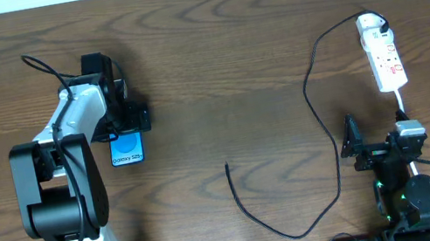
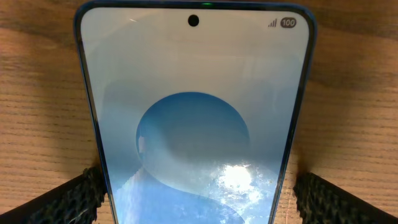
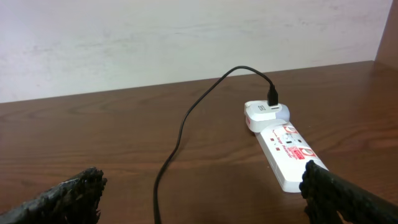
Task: Plug charger to phone and switch on socket
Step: 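Close the left gripper on the phone's sides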
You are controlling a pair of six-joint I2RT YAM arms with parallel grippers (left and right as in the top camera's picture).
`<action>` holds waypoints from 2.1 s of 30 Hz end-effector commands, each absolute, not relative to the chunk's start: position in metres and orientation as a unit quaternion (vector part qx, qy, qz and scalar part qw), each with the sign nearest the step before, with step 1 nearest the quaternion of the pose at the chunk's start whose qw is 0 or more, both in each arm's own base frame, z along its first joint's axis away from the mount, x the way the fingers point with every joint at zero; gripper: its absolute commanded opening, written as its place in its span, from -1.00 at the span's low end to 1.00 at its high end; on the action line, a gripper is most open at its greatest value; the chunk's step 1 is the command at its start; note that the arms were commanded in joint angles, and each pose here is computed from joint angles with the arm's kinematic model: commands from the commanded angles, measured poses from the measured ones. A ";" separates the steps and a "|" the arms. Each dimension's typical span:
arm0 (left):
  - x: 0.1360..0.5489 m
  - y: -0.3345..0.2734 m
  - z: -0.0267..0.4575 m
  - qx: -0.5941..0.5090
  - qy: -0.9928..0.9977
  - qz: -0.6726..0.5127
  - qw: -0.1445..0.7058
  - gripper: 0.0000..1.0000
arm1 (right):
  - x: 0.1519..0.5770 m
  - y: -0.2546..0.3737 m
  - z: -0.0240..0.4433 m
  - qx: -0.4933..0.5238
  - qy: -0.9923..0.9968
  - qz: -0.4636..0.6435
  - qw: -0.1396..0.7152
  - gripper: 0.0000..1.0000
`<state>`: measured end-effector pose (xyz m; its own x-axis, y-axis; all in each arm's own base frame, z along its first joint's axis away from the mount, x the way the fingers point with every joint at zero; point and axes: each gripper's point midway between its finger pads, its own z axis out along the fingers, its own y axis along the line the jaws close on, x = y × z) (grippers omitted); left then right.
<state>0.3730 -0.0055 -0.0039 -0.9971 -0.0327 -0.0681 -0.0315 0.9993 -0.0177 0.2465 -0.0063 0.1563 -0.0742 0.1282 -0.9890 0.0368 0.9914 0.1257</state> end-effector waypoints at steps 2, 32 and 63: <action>0.354 -0.009 -0.021 -0.013 1.000 -0.019 -0.002 0.98 | 0.246 -0.006 0.155 0.062 0.732 0.038 0.677 0.99; 0.354 -0.009 -0.021 -0.013 1.000 -0.019 -0.002 0.68 | 0.246 -0.006 0.155 0.062 0.732 0.038 0.677 0.99; 0.352 -0.009 -0.021 -0.013 1.000 -0.019 -0.005 0.45 | 0.246 -0.006 0.155 0.062 0.732 0.038 0.677 0.99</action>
<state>0.3722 -0.0046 -0.0035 -0.9973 -0.0323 -0.0655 -0.0313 0.9994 -0.0167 0.2465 -0.0063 0.1563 -0.0742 0.1282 -0.9890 0.0368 0.9914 0.1257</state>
